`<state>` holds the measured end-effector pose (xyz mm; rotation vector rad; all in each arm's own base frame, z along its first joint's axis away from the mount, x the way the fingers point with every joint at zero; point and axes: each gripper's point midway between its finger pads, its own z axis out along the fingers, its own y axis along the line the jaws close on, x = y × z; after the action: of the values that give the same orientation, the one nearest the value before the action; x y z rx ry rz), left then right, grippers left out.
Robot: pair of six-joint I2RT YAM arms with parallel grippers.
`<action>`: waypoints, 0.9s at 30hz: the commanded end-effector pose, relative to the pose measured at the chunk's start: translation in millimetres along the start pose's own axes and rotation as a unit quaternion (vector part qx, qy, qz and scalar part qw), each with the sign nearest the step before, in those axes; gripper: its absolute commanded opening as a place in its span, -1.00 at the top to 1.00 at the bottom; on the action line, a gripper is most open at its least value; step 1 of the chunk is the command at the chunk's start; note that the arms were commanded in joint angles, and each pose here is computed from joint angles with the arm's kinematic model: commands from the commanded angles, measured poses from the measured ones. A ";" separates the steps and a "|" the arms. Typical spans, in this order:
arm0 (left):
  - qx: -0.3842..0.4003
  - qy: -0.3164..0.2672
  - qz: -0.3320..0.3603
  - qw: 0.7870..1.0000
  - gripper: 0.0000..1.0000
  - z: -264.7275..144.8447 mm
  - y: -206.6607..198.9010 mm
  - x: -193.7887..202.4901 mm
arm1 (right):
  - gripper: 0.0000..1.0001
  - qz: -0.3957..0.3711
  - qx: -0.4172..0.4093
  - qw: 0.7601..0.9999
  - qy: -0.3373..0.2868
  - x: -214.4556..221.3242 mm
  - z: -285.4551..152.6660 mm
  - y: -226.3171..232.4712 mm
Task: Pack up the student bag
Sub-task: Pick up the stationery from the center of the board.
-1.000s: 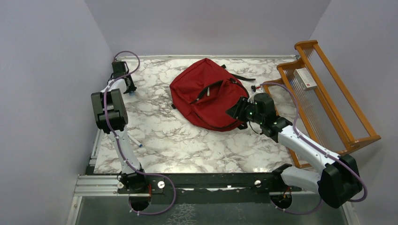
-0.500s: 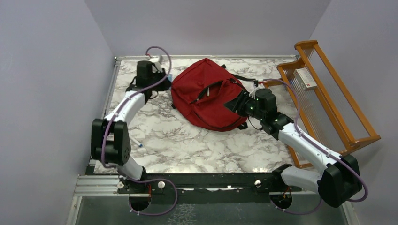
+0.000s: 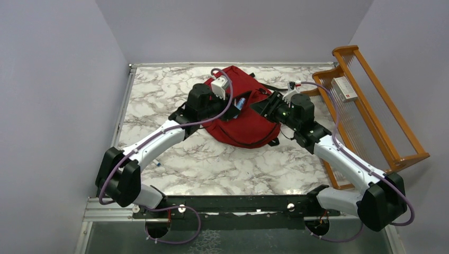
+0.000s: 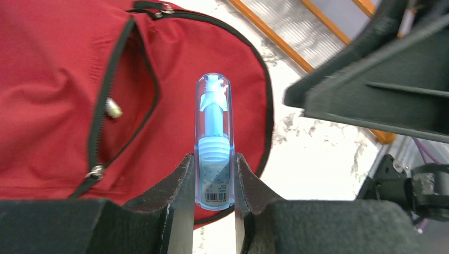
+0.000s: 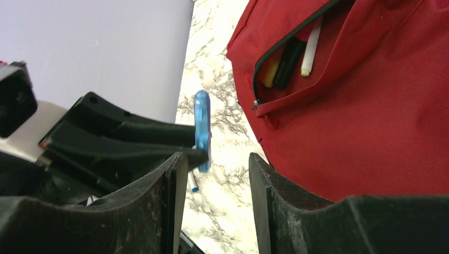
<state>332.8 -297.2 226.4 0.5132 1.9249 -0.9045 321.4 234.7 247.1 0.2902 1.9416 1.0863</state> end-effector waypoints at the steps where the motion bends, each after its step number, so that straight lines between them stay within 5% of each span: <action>1: 0.021 -0.019 0.005 1.000 1.00 7.6 -22.7 -6.8 | -0.02 0.010 -0.023 1.000 -0.005 -9.6 5.0 14.6; 20: 0.055 -0.011 0.019 0.998 1.00 30.1 -50.0 -1.1 | 0.16 0.041 -0.006 0.998 0.050 14.2 25.9 -0.7; 27: 0.061 -0.012 0.026 0.998 0.94 29.4 -52.6 -1.1 | 0.61 0.051 -0.012 0.997 0.057 19.5 28.9 -2.2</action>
<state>309.1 -347.1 215.0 0.6132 1.9178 -0.9893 329.2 255.7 212.4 0.3448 2.0732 1.1587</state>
